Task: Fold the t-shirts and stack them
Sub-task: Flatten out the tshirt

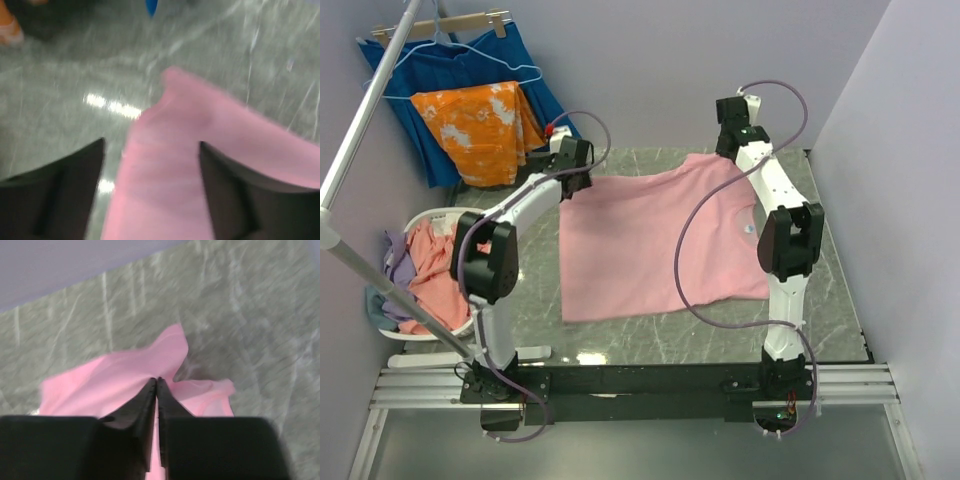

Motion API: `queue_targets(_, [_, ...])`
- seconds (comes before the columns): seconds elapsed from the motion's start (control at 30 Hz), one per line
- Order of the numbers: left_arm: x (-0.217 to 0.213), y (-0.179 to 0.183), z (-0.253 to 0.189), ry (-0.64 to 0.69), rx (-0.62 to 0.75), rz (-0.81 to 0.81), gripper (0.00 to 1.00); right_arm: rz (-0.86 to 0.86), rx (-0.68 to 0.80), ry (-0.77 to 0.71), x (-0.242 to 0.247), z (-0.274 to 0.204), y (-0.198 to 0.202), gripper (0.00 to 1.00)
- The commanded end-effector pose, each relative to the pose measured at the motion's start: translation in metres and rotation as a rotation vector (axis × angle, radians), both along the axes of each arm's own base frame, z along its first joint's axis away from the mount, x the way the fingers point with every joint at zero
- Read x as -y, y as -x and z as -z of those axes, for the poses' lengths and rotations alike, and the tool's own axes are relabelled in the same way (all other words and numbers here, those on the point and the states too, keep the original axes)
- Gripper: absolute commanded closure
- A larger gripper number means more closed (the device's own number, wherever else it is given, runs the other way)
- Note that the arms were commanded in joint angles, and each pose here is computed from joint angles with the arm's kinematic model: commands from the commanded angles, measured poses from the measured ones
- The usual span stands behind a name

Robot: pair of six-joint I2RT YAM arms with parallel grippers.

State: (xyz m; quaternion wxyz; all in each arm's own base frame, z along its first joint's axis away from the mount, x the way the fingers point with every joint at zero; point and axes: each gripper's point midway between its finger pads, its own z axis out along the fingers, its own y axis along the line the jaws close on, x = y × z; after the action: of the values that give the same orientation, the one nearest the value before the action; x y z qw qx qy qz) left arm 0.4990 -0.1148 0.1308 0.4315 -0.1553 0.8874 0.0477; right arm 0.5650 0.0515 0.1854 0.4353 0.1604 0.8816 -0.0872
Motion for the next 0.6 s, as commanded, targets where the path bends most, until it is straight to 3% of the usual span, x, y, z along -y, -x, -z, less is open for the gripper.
queue_targets(0.0, [-0.017, -0.046, -0.004, -0.1, 0.046, -0.055, 0.04, 0.077, 0.103, 0.07, 0.029, -0.035, -0.024, 0.61])
queue_targets(0.03, [-0.022, -0.052, -0.012, -0.121, 0.057, -0.089, 0.01, 0.101, 0.089, 0.088, 0.033, -0.03, -0.021, 0.06])
queue_targets(0.07, [-0.027, -0.045, -0.001, -0.151, 0.005, -0.108, 0.01, 0.105, 0.075, 0.094, 0.035, -0.027, -0.016, 0.01])
queue_targets(0.1, [-0.028, -0.045, -0.006, -0.135, 0.021, -0.134, 0.01, 0.128, 0.099, 0.089, 0.038, -0.042, -0.006, 0.0])
queue_targets(0.17, [-0.027, -0.029, 0.004, -0.102, 0.011, -0.115, 0.01, 0.121, 0.048, 0.082, 0.04, -0.016, 0.018, 0.0])
queue_targets(0.2, [-0.021, -0.027, -0.027, -0.032, 0.1, -0.103, 0.0, 0.128, 0.146, 0.053, 0.04, -0.05, 0.028, 0.0])
queue_targets(0.23, [-0.02, -0.01, -0.009, -0.013, 0.069, -0.074, 0.01, 0.128, 0.093, 0.05, 0.041, -0.024, 0.047, 0.0])
queue_targets(0.3, [0.008, 0.005, -0.034, 0.136, 0.128, 0.048, 0.01, 0.097, 0.089, 0.007, 0.037, -0.026, 0.073, 0.0])
queue_targets(0.33, [0.015, 0.024, -0.014, 0.155, 0.083, 0.091, 0.01, 0.096, 0.08, -0.018, 0.035, -0.026, 0.082, 0.0])
queue_targets(0.37, [0.033, 0.036, -0.021, 0.226, 0.082, 0.174, 0.01, 0.087, 0.037, -0.044, 0.032, -0.023, 0.098, 0.0])
queue_targets(0.5, [0.064, 0.077, 0.006, 0.328, -0.01, 0.278, 0.01, 0.039, -0.107, -0.09, 0.018, 0.024, 0.153, 0.0])
queue_targets(0.57, [0.069, 0.092, 0.027, 0.334, -0.056, 0.282, 0.01, -0.003, -0.109, -0.116, 0.008, 0.029, 0.172, 0.0])
